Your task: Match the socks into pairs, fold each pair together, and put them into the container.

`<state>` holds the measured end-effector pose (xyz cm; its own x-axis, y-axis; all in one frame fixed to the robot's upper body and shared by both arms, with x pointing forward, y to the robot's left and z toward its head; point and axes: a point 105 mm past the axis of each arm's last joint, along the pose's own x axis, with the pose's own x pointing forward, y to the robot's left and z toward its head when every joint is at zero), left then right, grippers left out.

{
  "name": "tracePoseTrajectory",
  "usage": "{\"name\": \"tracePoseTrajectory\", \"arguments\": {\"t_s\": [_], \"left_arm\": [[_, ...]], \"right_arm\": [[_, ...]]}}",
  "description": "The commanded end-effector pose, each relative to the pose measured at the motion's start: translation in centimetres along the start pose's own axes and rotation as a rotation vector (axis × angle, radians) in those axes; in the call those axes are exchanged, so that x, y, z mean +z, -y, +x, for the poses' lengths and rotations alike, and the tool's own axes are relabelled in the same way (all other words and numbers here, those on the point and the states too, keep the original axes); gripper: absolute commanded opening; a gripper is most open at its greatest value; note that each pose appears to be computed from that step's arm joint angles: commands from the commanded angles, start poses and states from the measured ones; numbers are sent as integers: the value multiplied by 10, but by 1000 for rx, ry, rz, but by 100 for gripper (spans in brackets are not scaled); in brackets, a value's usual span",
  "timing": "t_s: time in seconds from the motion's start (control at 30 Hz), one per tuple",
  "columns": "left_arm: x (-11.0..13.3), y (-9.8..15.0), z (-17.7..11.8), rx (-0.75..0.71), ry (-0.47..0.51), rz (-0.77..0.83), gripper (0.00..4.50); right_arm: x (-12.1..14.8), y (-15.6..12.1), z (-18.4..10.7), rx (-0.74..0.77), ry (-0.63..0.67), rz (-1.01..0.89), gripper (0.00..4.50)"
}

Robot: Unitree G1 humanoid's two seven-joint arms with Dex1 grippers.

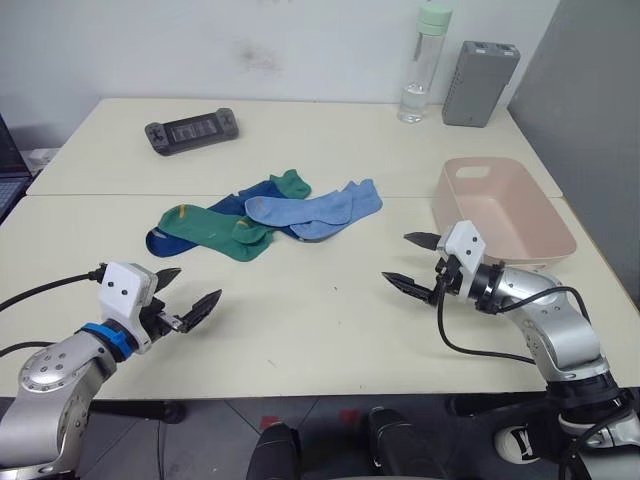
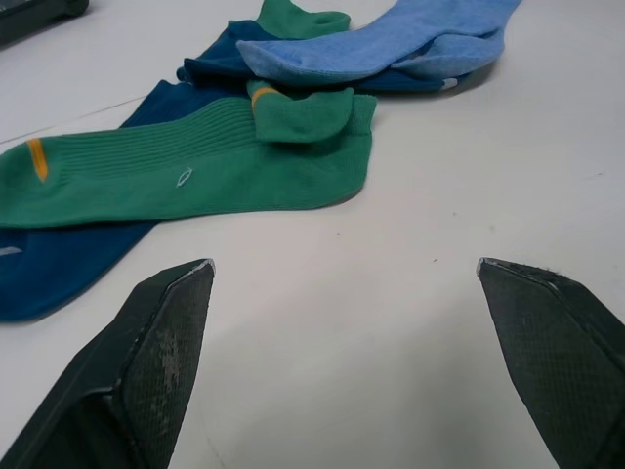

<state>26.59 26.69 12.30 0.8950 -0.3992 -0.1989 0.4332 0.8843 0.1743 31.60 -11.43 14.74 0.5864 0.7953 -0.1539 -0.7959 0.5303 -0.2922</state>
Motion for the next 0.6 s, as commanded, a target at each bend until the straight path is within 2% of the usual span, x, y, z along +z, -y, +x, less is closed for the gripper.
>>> {"name": "tracePoseTrajectory", "arguments": {"t_s": [0.03, 0.4, 0.6], "left_arm": [[12, -3, -6, 8, 36, 29, 450], [13, 7, -10, 19, 68, -14, 450], [9, 8, -16, 98, 101, -66, 450]], "right_arm": [[16, 2, 1, -7, 40, -44, 449], [22, 0, 4, 7, 65, -38, 449], [38, -6, 17, 25, 110, -43, 449]]}}
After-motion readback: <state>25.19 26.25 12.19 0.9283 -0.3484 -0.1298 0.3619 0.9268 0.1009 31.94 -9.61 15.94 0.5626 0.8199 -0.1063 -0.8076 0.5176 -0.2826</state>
